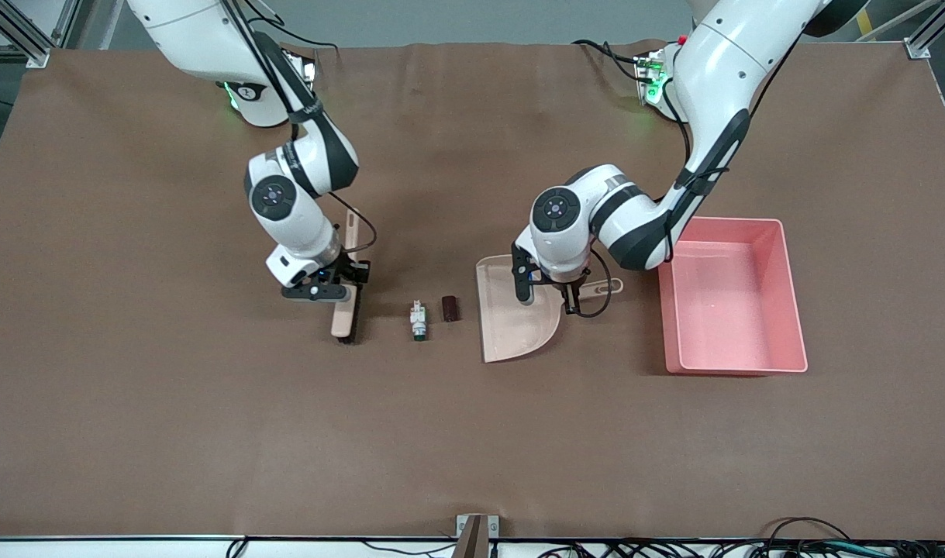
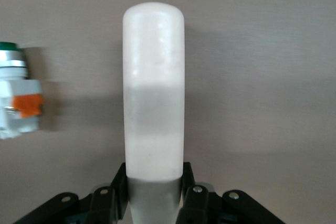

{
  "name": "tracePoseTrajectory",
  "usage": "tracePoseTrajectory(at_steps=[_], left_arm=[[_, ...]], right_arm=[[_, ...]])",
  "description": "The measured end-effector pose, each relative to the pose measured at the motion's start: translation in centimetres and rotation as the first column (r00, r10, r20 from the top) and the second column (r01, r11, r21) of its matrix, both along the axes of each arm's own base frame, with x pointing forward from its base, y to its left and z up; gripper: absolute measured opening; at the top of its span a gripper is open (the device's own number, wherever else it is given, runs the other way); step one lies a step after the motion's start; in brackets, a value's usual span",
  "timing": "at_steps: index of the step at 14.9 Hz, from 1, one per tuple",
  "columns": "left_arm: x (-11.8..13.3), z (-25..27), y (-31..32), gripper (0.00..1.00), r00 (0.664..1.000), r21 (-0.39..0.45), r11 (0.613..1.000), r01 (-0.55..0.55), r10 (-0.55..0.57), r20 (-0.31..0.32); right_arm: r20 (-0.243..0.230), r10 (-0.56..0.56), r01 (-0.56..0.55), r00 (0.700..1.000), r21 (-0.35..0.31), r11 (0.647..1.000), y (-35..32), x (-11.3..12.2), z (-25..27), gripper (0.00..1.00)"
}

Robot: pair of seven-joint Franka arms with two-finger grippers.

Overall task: Clean e-waste and dump in bin
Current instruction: 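Lift the brush with the right gripper and move it toward the switch, then sweep the switch and capacitor into the dustpan with the right gripper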

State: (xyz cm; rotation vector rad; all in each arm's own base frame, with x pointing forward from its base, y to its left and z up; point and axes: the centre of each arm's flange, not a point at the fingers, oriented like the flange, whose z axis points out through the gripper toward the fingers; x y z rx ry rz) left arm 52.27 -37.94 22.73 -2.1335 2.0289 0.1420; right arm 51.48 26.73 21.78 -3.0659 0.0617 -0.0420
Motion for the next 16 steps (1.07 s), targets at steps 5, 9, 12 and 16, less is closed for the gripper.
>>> tracePoseTrajectory(at_steps=[5,9,12,16], left_arm=[[-0.4,-0.2,-0.5,0.33,1.000,0.004,1.000,0.012,-0.012,-0.002],[-0.2,-0.3,-0.5,0.33,1.000,0.007,1.000,0.012,-0.012,-0.003],[-0.2,-0.4,-0.5,0.33,1.000,0.015,1.000,0.023,-0.023,0.005],[-0.1,-0.3,-0.5,0.33,1.000,0.016,1.000,0.024,-0.024,0.007]], right_arm=[[-0.008,-0.015,0.015,1.000,0.007,1.000,4.4,2.0,-1.0,0.43],[0.003,0.014,-0.014,1.000,0.017,1.000,7.8,1.6,-1.1,0.43],[0.001,0.031,-0.031,1.000,0.033,0.999,10.0,1.2,-1.3,0.43],[-0.007,0.052,-0.051,0.999,0.081,0.995,13.2,0.5,-1.2,0.43]])
